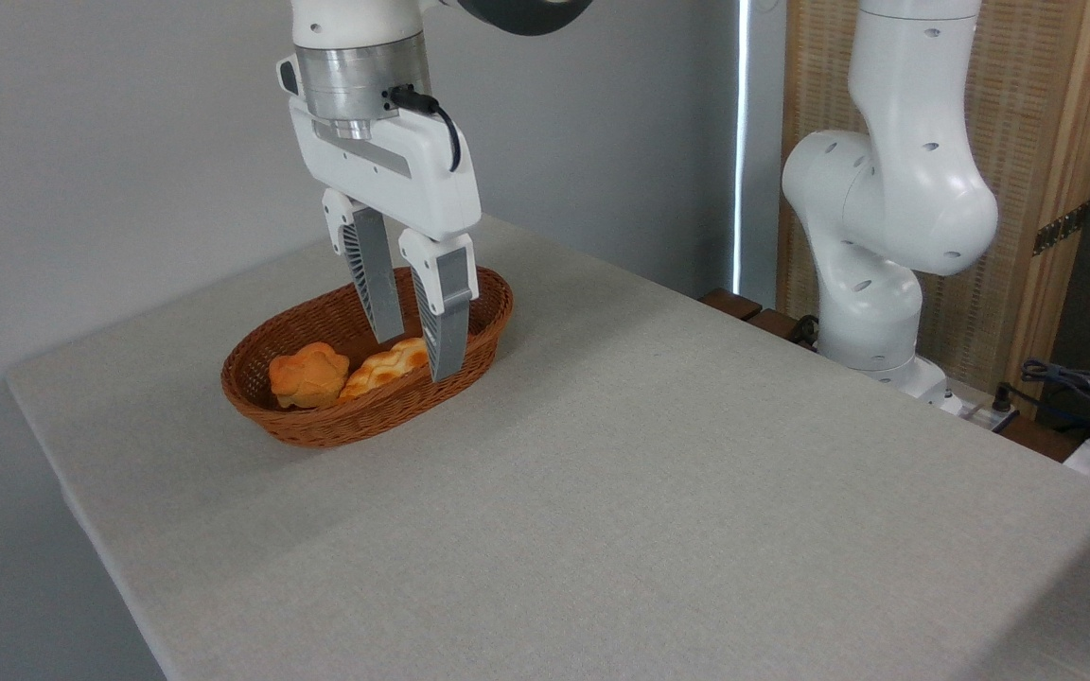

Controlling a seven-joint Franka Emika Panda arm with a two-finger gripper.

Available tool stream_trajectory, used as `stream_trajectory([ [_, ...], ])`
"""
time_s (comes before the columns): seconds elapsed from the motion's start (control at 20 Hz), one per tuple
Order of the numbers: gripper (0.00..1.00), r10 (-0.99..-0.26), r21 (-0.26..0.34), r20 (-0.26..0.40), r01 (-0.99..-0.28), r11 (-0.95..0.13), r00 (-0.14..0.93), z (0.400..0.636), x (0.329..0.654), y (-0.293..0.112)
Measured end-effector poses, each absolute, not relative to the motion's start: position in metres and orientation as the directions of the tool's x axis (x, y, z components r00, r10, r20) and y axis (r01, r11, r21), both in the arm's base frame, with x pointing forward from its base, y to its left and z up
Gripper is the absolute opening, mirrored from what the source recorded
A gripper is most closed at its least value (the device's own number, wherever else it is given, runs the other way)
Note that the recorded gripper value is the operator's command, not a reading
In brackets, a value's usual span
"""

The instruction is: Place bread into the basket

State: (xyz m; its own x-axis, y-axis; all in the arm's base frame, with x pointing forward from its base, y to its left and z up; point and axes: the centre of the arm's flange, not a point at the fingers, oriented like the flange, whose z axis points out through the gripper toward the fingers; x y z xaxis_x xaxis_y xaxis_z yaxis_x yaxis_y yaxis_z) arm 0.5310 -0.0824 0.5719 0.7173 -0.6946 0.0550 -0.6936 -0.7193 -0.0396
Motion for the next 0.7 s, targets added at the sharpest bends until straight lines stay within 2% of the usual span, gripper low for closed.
stream_trajectory([
  [0.5,1.0,-0.666,-0.046,0.064,-0.665,-0.746,0.743,0.578,0.535,-0.062],
  [0.7,1.0,-0.648,-0.029,0.042,-0.647,-0.762,0.761,0.587,0.537,-0.049],
])
